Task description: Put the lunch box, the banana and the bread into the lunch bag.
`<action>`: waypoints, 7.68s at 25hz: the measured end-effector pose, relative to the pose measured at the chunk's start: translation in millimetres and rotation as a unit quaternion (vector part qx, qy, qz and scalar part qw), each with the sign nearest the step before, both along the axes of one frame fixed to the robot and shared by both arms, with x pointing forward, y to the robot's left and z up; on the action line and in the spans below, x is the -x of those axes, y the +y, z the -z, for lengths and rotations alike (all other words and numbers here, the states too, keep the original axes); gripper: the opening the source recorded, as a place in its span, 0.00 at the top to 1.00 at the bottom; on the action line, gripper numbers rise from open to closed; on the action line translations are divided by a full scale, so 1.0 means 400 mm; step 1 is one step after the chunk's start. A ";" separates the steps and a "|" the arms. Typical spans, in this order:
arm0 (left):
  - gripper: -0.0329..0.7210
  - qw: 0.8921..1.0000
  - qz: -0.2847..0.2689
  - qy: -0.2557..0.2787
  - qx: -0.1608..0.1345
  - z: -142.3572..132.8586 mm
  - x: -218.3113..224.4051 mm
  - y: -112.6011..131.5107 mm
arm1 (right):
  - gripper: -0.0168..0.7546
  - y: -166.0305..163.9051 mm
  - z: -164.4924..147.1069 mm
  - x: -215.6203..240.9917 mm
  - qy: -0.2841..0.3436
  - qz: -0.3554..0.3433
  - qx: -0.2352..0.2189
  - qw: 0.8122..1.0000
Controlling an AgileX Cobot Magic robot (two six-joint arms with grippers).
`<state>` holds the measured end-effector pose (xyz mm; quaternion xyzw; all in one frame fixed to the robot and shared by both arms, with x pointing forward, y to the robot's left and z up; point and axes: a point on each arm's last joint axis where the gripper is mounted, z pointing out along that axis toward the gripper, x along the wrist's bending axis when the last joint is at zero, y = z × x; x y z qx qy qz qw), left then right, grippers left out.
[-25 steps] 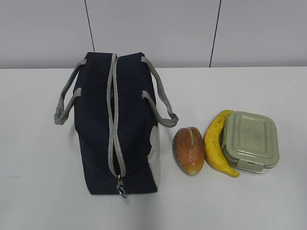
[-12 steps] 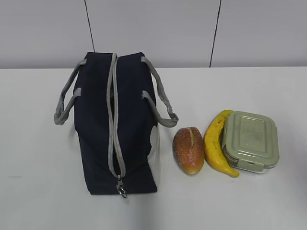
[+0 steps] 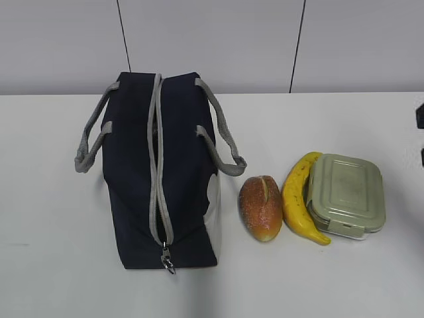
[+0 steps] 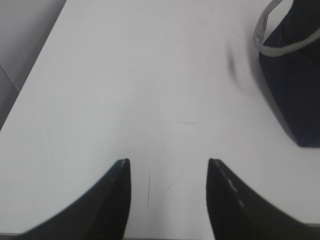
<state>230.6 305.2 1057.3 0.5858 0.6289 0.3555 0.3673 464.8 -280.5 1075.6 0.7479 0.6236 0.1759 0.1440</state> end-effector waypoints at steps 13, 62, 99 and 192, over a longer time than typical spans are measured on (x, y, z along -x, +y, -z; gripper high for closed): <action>0.46 1.000 0.000 0.000 0.000 0.000 0.000 0.000 | 0.52 -0.173 0.095 -0.125 0.049 0.007 -0.189 0.981; 0.46 1.000 0.000 0.000 0.000 0.000 0.000 0.000 | 0.19 -0.314 0.391 -0.146 -0.016 -0.040 -0.427 0.903; 0.46 1.000 -0.001 0.000 0.000 0.000 0.000 0.000 | 0.21 -0.219 0.486 -0.232 -0.029 -0.054 -0.416 0.907; 0.70 0.891 0.237 0.365 0.130 0.020 -0.818 -0.367 | 0.48 0.083 -0.112 -0.287 -0.021 -0.190 -0.352 0.916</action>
